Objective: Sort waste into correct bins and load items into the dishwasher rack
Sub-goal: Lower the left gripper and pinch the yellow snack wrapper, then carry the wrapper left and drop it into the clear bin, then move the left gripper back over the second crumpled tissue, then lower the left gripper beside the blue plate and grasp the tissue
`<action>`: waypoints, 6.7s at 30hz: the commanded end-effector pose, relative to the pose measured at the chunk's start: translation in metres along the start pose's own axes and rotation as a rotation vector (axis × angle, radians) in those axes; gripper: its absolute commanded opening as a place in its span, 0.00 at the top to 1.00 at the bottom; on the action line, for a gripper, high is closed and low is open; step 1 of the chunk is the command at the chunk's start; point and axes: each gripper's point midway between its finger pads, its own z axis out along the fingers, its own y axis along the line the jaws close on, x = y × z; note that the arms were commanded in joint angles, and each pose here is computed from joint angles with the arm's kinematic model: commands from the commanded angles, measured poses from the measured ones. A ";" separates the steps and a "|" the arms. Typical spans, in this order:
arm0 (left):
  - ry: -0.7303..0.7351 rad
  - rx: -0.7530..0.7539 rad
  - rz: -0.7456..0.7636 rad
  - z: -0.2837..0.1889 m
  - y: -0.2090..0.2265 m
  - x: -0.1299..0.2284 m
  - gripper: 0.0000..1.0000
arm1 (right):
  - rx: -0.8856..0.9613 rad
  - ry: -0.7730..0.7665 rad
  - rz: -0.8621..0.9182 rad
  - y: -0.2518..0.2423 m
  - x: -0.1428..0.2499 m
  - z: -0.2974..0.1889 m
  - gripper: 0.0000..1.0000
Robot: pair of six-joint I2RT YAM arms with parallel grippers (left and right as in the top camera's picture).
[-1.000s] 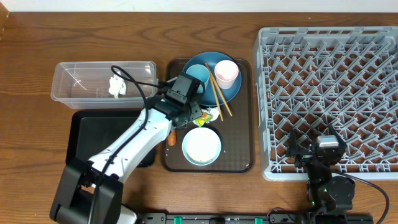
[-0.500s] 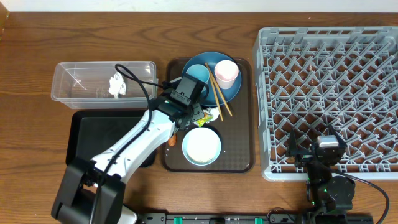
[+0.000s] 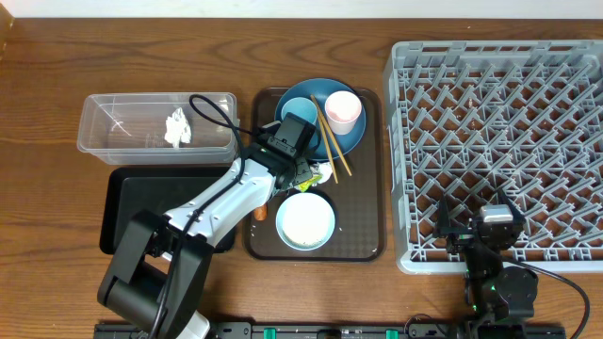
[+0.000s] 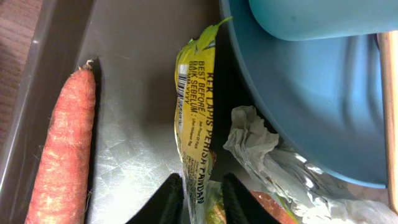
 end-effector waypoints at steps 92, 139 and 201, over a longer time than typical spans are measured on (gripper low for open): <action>0.097 0.394 -0.035 -0.168 0.058 -0.013 0.14 | 0.009 0.001 -0.010 -0.002 0.001 0.000 0.01; 0.095 0.217 0.491 -0.018 -0.035 0.026 0.29 | 0.009 0.001 -0.010 -0.002 0.001 0.000 0.01; 0.066 0.083 0.492 0.014 -0.015 0.019 0.57 | 0.009 0.001 -0.010 -0.002 0.001 0.000 0.01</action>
